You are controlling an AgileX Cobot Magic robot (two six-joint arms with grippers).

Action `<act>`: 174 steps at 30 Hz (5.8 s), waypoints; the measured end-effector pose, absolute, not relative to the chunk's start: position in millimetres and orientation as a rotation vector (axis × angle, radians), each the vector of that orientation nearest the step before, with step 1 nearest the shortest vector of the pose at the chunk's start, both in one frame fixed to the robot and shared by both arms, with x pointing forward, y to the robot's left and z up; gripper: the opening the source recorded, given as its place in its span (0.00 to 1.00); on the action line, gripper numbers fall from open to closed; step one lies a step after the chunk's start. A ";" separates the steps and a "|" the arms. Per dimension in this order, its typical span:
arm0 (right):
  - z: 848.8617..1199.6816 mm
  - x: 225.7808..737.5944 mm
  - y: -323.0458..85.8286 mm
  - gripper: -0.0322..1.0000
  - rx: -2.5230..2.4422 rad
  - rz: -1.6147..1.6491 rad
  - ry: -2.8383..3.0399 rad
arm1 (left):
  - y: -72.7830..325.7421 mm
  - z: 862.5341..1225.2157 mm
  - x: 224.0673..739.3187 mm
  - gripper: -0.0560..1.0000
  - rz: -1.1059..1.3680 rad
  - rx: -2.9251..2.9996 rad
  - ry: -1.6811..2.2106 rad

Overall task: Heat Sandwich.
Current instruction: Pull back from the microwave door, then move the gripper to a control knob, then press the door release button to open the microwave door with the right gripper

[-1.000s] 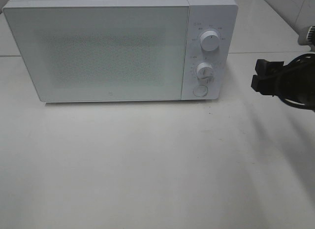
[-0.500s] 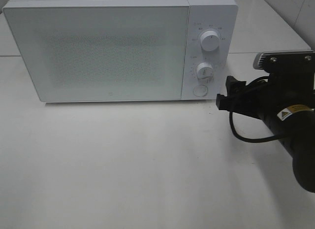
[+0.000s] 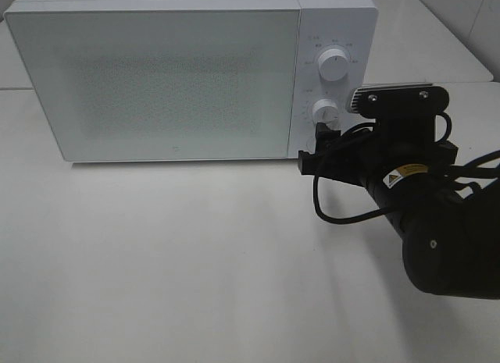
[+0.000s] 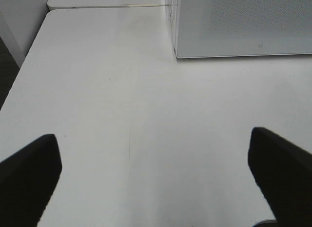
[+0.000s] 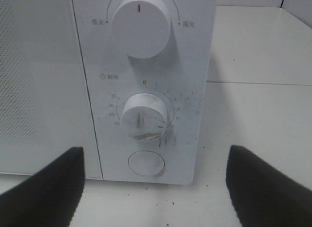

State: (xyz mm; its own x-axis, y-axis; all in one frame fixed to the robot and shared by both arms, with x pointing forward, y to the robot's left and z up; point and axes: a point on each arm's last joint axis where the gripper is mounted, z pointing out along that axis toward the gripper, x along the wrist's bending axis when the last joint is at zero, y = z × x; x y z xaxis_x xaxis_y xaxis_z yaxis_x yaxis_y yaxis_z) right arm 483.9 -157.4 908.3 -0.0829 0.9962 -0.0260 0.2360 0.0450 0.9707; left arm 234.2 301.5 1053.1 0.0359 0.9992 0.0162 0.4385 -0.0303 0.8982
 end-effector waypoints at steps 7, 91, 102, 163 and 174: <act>906.5 491.6 -152.0 0.77 1.320 1.110 1.449 | 301.5 1053.1 234.2 0.99 0.953 1.569 1.499; 882.5 554.2 -136.7 0.45 2.180 1.758 0.591 | 301.5 1053.1 234.2 0.99 0.953 1.569 1.499; 882.6 554.2 -137.2 0.45 2.443 1.954 0.105 | 301.5 1053.1 234.2 0.99 0.953 1.569 1.499; 886.3 550.6 -134.1 0.77 2.530 2.070 -0.019 | 301.5 1053.1 234.2 0.99 0.953 1.569 1.499; 886.8 516.1 -142.6 0.77 2.665 1.816 0.372 | 301.5 1053.1 234.2 0.99 0.953 1.569 1.499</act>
